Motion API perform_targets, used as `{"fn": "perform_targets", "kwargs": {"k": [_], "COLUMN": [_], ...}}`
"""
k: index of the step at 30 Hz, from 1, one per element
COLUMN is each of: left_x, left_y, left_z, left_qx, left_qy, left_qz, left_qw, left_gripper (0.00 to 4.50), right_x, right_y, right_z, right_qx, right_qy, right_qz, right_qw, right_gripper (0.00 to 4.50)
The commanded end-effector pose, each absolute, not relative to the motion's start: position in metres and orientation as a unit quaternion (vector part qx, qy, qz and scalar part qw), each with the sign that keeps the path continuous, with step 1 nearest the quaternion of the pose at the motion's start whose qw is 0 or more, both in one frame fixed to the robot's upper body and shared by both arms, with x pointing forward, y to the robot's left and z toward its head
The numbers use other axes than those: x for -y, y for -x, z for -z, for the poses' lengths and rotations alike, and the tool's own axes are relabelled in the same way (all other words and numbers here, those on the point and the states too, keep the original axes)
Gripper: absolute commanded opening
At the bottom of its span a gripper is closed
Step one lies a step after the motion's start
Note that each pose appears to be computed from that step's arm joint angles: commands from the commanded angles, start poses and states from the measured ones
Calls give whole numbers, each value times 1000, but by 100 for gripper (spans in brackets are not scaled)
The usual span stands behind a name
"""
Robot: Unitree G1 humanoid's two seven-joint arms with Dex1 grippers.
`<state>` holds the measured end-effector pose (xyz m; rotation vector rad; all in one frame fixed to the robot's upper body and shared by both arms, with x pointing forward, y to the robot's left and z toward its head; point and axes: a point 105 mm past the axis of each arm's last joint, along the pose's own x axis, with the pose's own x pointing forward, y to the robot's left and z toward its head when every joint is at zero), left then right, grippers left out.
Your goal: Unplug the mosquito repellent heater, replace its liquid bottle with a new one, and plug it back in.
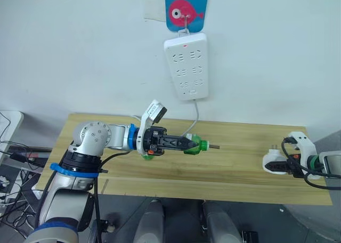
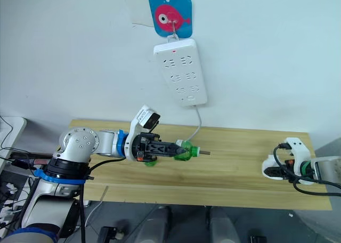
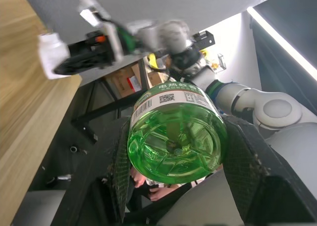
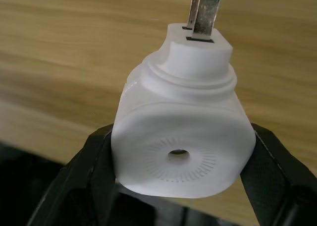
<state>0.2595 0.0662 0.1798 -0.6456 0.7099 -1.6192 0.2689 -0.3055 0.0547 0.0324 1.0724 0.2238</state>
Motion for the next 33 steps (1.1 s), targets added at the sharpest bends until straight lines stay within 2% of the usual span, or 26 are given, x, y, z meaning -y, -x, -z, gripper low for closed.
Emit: {"fn": "perform_targets", "kwargs": {"k": [1,5,11,15,20,22,23,25,28,33], "left_x": [-70,-74,-74,-73,-74,-76,-77,-80,-82,-76], "left_y": [-253,-250,-246,-245,-245,-244,-244,-245,-249,-260], "left_z": [-186,-182,-181,-181,-182,-181,-181,-180,-179,-182], "left_qx": [-289,-292,-292,-289,-290,-292,-293,-293,-289,-268], "left_qy": [258,257,258,257,260,260,261,264,273,316], "left_qz": [707,703,703,704,704,703,702,700,692,676], "left_qw": [592,596,595,596,594,594,594,596,602,609], "left_gripper": [227,227,227,227,227,227,227,227,227,227], "right_x": [324,320,320,321,325,321,320,314,296,243], "right_y": [-279,-291,-293,-294,-297,-297,-294,-270,-244,-215], "right_z": [-49,-47,-37,-34,-42,-49,-61,-98,-126,-160], "right_qx": [-517,-523,-541,-543,-530,-520,-514,-503,-477,-309], "right_qy": [13,8,-4,-15,-20,-56,-73,-107,-123,-175], "right_qz": [-83,-99,-107,-108,-106,-109,-114,-137,-170,-282], "right_qw": [852,846,834,833,841,845,847,847,853,891], "right_gripper": [308,308,308,438,445,445,445,445,445,445]}}
